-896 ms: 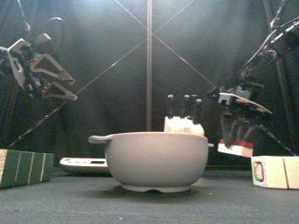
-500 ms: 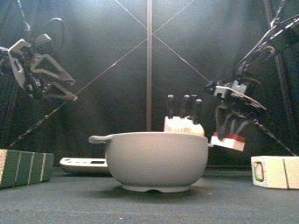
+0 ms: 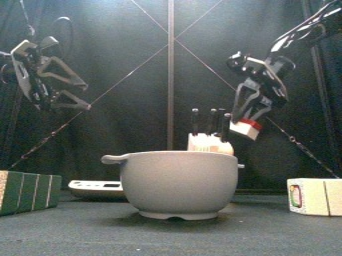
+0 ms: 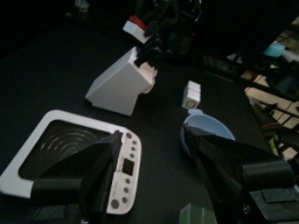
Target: Hand over salmon sushi
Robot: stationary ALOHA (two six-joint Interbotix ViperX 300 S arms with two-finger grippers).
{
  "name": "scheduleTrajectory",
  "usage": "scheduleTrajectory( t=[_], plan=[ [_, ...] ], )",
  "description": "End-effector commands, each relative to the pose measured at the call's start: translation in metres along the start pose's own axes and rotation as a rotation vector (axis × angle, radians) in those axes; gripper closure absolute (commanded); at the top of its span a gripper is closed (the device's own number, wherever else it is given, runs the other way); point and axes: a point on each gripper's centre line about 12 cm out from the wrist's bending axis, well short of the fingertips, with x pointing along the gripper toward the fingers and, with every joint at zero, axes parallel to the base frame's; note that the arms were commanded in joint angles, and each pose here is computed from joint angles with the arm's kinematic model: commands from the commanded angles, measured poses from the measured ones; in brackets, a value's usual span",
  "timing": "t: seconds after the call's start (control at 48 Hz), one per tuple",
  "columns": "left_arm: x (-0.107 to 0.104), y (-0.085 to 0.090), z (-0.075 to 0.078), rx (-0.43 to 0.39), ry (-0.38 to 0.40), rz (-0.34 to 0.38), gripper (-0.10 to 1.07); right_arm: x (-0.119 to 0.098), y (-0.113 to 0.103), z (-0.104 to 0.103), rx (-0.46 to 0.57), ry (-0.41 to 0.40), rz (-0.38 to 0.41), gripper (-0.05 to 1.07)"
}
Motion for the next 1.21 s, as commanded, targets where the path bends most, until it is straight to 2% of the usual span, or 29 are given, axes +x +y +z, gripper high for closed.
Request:
scheduleTrajectory(
  t=[0.0,0.104,0.292,0.479,0.625,0.75,0.917,1.188],
  plan=[
    [0.003,-0.008,0.017,0.012,-0.065,-0.056,0.05,-0.022,0.016,0.014,-0.039,-0.087,0.083,0.35],
    [0.003,-0.014,0.024,0.014,-0.104,-0.103,0.05,-0.037,0.031,0.015,-0.095,-0.139,0.167,0.35],
    [0.006,-0.016,0.029,0.014,-0.124,-0.122,0.05,-0.053,0.055,0.014,-0.195,-0.217,0.318,0.35],
    [0.016,-0.020,0.034,0.032,-0.122,-0.144,0.05,-0.050,0.076,0.014,-0.267,-0.270,0.458,0.35],
    [0.032,-0.028,0.037,0.048,-0.112,-0.181,0.05,-0.039,0.091,0.011,-0.314,-0.274,0.538,0.35],
    [0.049,-0.041,0.035,0.105,-0.081,-0.231,0.05,-0.025,0.102,0.006,-0.341,-0.249,0.573,0.35],
    [0.067,-0.055,0.032,0.151,-0.049,-0.277,0.04,-0.005,0.112,-0.003,-0.357,-0.196,0.572,0.35],
    [0.102,-0.049,0.025,0.153,0.006,-0.255,0.04,0.012,0.127,0.003,-0.362,-0.177,0.568,0.35]
  ],
)
